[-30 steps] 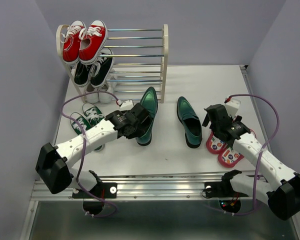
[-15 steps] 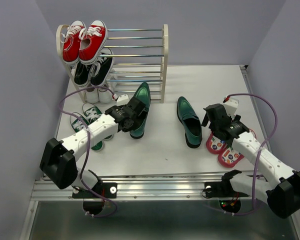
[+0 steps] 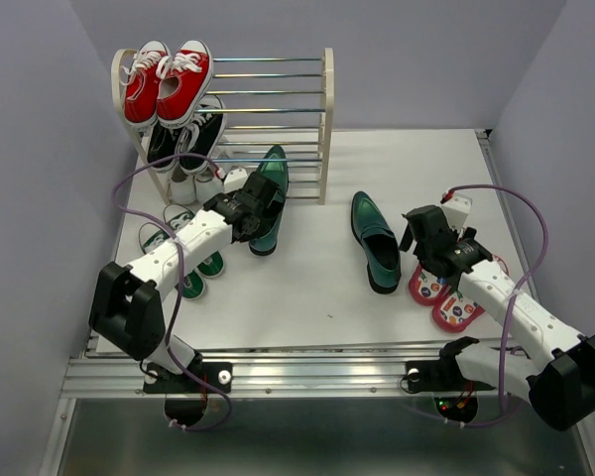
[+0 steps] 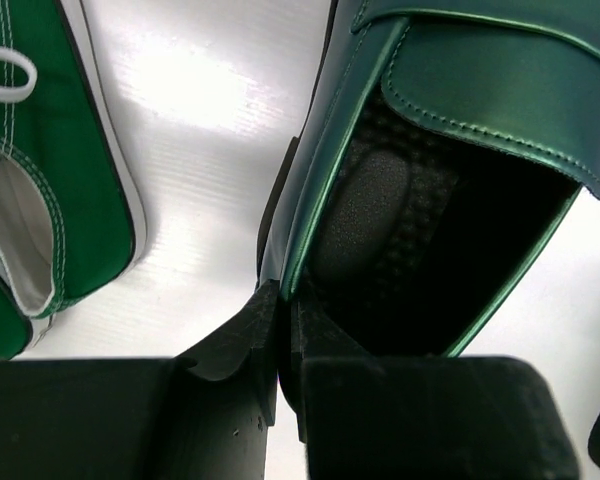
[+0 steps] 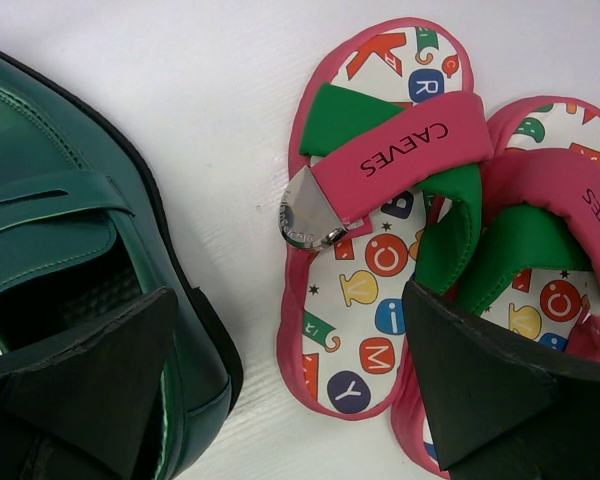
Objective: Place and organize the shoes onto the shoe shelf
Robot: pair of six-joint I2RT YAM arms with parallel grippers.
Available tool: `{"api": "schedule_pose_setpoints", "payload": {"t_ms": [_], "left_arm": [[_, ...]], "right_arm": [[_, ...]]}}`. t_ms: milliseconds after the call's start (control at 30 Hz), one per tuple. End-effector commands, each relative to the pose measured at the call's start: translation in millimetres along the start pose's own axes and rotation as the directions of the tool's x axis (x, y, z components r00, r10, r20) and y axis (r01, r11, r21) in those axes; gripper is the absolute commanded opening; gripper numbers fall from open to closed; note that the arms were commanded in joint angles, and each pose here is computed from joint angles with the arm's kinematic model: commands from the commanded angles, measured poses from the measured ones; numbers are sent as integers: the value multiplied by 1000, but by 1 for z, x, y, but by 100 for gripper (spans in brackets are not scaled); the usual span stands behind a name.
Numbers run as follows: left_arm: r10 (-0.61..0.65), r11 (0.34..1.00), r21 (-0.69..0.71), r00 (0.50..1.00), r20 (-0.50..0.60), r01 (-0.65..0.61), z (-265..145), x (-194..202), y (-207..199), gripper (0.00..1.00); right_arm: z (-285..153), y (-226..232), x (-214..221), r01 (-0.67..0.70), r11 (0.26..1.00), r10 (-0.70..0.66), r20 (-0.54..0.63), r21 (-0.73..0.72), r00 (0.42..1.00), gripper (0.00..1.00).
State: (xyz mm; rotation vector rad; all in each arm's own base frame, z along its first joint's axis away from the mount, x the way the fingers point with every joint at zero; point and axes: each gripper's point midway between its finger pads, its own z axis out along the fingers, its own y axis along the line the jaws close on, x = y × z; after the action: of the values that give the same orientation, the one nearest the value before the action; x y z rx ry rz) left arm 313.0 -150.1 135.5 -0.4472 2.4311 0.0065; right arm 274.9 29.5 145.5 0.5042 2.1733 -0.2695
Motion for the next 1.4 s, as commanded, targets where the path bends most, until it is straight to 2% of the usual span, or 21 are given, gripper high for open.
{"api": "schedule_pose_setpoints", "payload": {"t_ms": [0, 267, 1367], "left_arm": [[-101, 992, 89, 983, 152, 88, -11, -56, -29, 0], [-166, 982, 128, 965, 204, 142, -7, -87, -39, 0], [-202, 979, 90, 937, 286, 183, 13, -149, -38, 0]], "right_arm": [[0, 3, -14, -23, 1000, 23, 38, -6, 999, 100], [0, 4, -12, -23, 1000, 24, 33, -10, 999, 100], [-1, 10, -14, -14, 999, 14, 25, -36, 1000, 100]]}}
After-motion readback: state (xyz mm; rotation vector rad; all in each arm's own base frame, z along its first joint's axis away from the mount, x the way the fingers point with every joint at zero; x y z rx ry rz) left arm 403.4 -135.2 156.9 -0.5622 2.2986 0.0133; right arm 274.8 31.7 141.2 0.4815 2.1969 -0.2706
